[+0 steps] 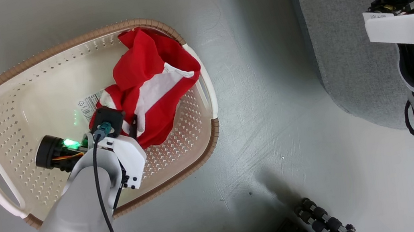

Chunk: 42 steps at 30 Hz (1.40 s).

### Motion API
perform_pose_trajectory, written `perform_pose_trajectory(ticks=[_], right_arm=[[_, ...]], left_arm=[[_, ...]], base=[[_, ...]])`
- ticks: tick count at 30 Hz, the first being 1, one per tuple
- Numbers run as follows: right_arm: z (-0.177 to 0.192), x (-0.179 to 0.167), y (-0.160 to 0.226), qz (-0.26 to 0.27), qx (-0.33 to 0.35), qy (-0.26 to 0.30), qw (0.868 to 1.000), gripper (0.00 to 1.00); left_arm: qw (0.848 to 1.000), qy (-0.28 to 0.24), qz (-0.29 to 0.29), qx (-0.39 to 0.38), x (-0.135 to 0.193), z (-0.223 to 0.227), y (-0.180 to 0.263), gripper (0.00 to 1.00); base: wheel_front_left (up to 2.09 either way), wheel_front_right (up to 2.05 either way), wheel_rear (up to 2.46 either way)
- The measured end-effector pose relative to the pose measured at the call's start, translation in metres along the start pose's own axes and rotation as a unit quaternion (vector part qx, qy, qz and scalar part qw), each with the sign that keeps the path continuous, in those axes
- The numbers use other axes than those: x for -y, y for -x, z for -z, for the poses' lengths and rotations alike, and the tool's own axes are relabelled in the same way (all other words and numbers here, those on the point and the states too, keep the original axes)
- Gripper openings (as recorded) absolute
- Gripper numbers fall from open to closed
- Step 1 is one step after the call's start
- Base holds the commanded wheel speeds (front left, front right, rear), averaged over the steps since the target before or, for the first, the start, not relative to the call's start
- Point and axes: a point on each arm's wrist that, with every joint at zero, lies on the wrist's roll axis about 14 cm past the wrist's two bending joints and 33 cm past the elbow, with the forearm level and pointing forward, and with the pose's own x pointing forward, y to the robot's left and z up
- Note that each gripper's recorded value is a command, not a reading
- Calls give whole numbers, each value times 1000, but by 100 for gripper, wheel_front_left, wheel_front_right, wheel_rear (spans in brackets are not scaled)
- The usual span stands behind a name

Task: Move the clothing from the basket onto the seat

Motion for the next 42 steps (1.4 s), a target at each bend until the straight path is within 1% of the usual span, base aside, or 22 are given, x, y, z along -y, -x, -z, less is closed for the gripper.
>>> perform_pose_trajectory(ticks=[4, 8, 25, 34, 42], right_arm=[[1, 2, 1, 3, -3, 0, 1000, 100], [1, 4, 1, 6, -6, 1, 1000, 100], [-20, 8, 0, 17, 13, -5, 1000, 100], [-28, 4, 10, 17, 6, -7, 1000, 100], [-38, -5, 19, 9, 3, -7, 1000, 100]], left_arm=[[1000, -7, 7, 4, 3, -3, 1, 0], [1000, -16, 12, 24, 3, -17, 1, 0], [992, -53, 16, 111, -1, -74, 25, 0], [983, -66, -13, 172, -16, -119, 54, 0], [968, -76, -36, 237, -23, -170, 89, 0]], base=[[0, 0, 0], [0, 0, 0], [0, 0, 0], [0, 0, 0], [0, 0, 0]])
